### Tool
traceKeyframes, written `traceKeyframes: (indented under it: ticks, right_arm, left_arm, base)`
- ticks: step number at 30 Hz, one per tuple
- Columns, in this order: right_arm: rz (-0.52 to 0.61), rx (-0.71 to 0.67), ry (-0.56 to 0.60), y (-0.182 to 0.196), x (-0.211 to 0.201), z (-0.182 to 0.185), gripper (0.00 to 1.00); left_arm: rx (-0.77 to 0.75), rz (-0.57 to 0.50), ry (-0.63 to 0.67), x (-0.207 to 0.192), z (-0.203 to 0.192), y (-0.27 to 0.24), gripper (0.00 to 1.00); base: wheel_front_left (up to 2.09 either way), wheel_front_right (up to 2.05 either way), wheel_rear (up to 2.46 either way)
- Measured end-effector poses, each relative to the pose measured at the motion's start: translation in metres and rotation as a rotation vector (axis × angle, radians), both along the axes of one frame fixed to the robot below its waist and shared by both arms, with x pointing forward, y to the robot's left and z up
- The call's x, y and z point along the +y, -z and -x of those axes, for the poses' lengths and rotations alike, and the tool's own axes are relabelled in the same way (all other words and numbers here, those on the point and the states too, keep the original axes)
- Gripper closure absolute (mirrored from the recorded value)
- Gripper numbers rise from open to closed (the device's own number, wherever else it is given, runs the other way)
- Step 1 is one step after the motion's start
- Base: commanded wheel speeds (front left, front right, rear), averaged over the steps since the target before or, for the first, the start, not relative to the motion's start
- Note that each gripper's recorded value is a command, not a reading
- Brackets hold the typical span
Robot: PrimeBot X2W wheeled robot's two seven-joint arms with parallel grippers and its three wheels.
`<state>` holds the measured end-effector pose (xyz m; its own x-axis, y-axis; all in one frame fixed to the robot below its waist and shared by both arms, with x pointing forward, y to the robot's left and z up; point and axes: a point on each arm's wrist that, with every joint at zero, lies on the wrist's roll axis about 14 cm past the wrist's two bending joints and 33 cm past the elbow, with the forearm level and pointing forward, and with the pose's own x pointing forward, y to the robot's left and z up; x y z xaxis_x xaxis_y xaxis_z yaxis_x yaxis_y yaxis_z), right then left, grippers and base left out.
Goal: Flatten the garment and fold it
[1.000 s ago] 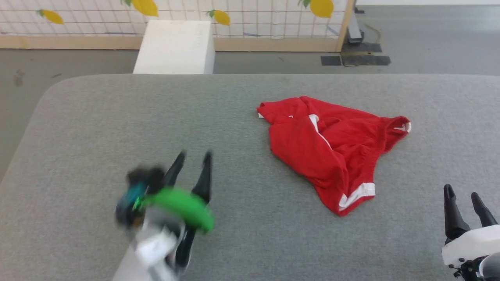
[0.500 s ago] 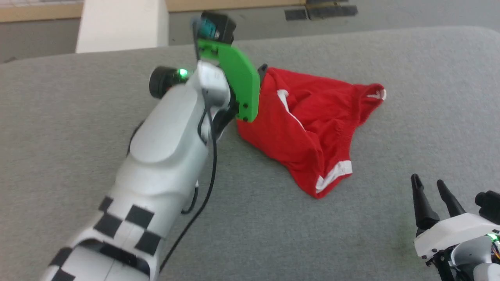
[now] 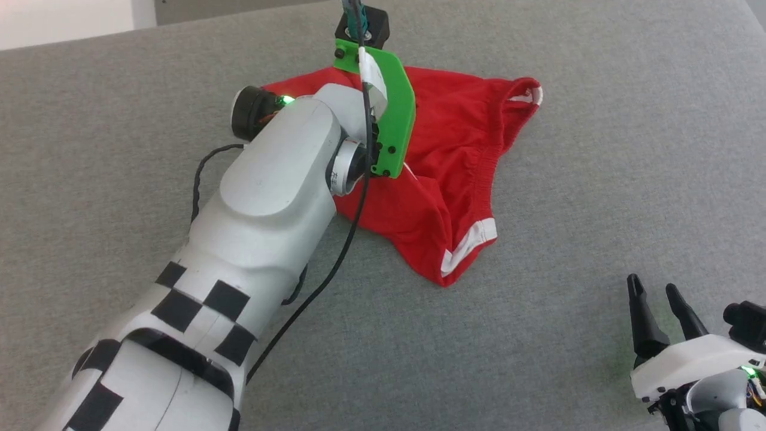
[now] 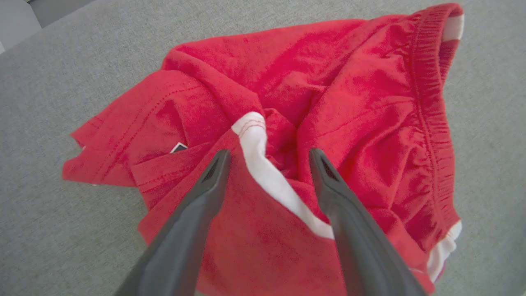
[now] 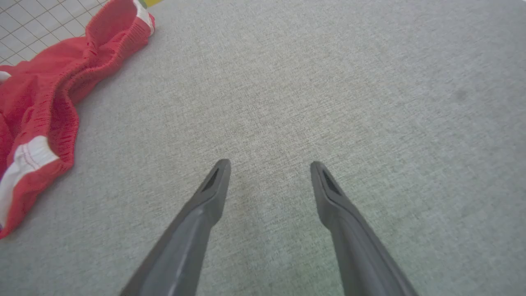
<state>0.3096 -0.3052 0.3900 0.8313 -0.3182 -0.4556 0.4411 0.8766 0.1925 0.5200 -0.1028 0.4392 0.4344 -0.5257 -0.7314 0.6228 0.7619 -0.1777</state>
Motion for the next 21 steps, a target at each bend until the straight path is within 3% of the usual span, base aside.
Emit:
traceKeyframes:
  ticks: [4,5,6,7,13,21]
  right_arm:
    - [0.001,0.013,0.006,0.003,-0.001,0.003,0.00]
    - [0.001,0.012,0.004,0.003,0.000,0.003,0.00]
    - [0.001,0.010,0.001,0.003,0.000,0.002,0.00]
    - [0.001,0.010,-0.003,0.003,0.001,0.000,0.00]
    - [-0.003,0.004,-0.034,0.004,0.009,-0.009,0.00]
    - [0.010,0.000,-0.092,0.000,0.018,-0.024,0.00]
  left_arm:
    - [0.013,-0.030,-0.024,0.004,-0.004,0.010,0.00]
    - [0.014,-0.031,-0.027,0.005,-0.004,0.011,0.13]
    - [0.014,-0.031,-0.029,0.006,-0.005,0.011,0.87]
    - [0.014,-0.023,-0.034,0.006,-0.005,0.010,1.00]
    - [0.002,0.058,-0.071,0.010,-0.012,-0.003,1.00]
    - [-0.091,0.300,-0.168,0.025,-0.022,-0.053,1.00]
  base:
    - [0.00,0.00,0.00]
    - [0.00,0.00,0.00]
    - [0.00,0.00,0.00]
    - [0.00,0.00,0.00]
    - [0.00,0.00,0.00]
    - [0.00,0.00,0.00]
